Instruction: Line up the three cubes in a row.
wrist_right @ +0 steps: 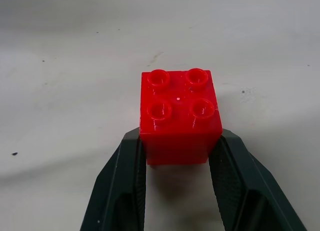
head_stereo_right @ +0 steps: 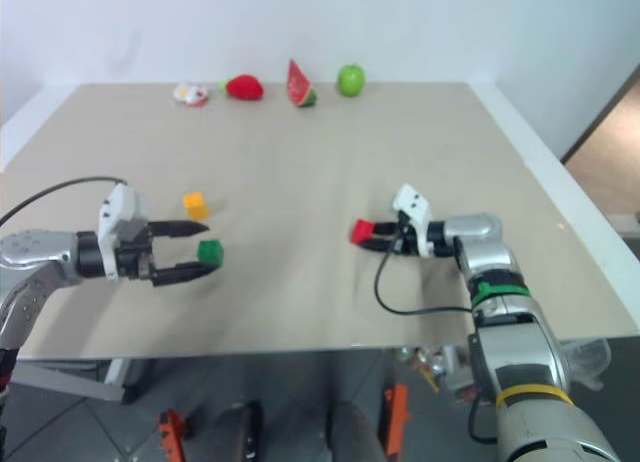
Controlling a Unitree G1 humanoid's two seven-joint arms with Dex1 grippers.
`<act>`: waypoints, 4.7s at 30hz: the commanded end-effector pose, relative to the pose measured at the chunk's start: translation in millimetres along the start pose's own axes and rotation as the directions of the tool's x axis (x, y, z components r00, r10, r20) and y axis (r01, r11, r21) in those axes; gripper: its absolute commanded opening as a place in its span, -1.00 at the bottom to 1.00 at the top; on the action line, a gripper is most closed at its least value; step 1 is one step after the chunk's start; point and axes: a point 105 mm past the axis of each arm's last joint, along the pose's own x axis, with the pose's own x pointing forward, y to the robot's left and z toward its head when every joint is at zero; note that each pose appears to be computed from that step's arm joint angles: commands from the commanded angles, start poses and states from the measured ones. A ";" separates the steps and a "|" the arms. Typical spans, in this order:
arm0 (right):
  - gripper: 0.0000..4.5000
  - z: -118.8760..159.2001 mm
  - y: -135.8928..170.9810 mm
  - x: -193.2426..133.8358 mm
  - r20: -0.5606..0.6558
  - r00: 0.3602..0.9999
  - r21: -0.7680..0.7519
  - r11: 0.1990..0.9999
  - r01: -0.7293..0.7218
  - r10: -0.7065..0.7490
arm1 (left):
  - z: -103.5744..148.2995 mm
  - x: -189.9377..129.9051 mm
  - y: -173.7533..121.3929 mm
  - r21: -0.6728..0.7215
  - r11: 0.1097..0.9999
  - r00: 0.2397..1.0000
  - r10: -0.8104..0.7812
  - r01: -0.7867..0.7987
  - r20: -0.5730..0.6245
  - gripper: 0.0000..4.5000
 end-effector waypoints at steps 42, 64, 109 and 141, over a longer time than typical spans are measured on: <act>-0.46 -6.3 32.7 -25.8 -0.094 0.948 -0.072 0.947 -0.312 0.305 | 8.7 -7.6 1.7 -0.074 0.997 0.997 0.032 -0.026 0.071 0.89; 0.86 57.3 0.8 -86.8 -0.038 0.992 -0.268 0.955 -0.126 0.121 | -46.7 -59.6 32.3 -0.169 0.949 0.964 0.256 -0.265 -0.074 0.89; 0.86 90.6 85.3 -36.6 0.266 0.924 -0.174 0.956 -0.235 0.276 | -53.9 41.4 57.2 -0.074 0.997 0.997 0.025 -0.030 -0.066 0.89; 0.88 86.3 55.9 -57.4 0.249 0.959 -0.153 0.983 -0.101 0.137 | -22.6 113.6 35.8 0.115 0.966 0.968 -0.217 0.232 -0.128 -0.42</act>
